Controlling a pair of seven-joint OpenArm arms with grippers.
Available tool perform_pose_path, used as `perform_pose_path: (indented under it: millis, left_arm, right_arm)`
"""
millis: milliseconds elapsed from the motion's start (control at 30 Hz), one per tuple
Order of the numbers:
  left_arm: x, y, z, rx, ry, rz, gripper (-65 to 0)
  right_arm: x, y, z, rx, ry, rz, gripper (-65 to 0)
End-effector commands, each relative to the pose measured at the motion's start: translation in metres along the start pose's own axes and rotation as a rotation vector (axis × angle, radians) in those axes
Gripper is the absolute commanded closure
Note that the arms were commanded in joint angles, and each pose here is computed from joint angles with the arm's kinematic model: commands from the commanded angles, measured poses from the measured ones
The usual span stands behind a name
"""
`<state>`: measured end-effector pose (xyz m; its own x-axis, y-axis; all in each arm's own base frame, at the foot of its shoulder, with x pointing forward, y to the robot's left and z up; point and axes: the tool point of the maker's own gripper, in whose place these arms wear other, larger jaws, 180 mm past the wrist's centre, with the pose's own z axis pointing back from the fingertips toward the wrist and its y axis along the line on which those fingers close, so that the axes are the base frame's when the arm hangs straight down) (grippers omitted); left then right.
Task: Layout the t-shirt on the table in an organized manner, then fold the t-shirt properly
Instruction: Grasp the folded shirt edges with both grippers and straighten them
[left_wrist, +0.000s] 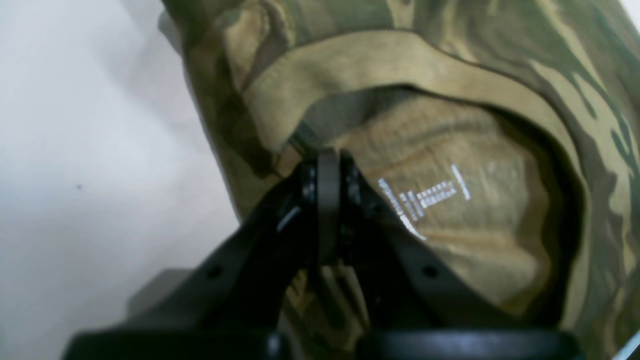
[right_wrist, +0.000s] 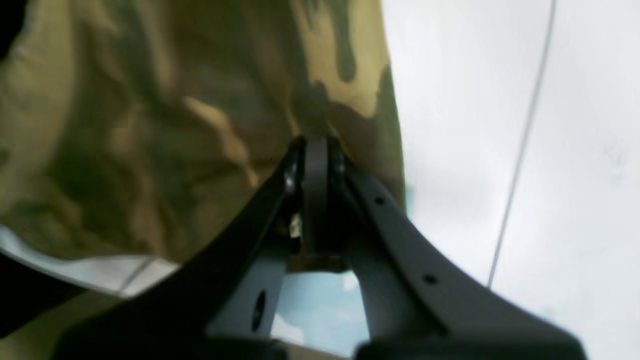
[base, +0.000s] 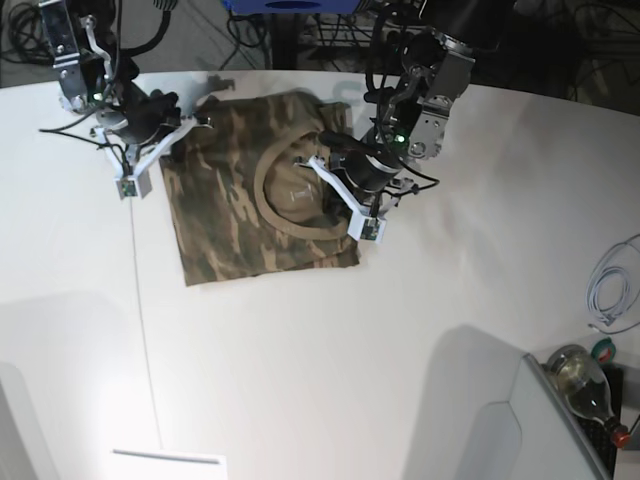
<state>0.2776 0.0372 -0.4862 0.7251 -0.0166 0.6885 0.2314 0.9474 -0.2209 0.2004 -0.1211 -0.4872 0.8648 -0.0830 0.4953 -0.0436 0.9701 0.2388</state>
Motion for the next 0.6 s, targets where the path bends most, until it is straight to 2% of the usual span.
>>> perform_pose_path:
  millis: [0, 133, 267, 400, 567]
  left_arm:
    - [0.000, 0.001, 0.000, 0.008, 0.013, -0.004, 0.0]
    - [0.007, -0.003, 0.003, 0.000, -0.009, -0.004, 0.0]
    - [0.038, -0.014, 0.017, -0.026, -0.099, -0.013, 0.0]
    - [0.067, -0.029, 0.036, -0.061, -0.192, -0.022, 0.0]
    - [0.088, -0.029, 0.050, -0.061, -0.183, -0.047, 0.0]
  right_arm:
    - [0.013, -0.003, 0.001, -0.008, -0.034, 0.012, 0.0]
    - [0.035, 0.005, 0.014, 0.010, -0.102, 0.029, 0.0]
    - [0.055, 0.024, 0.035, 0.050, -0.180, 0.058, 0.0]
    - [0.061, 0.030, 0.043, 0.063, -0.206, 0.065, 0.0]
    - [0.058, 0.031, 0.044, 0.064, -0.201, 0.064, 0.0]
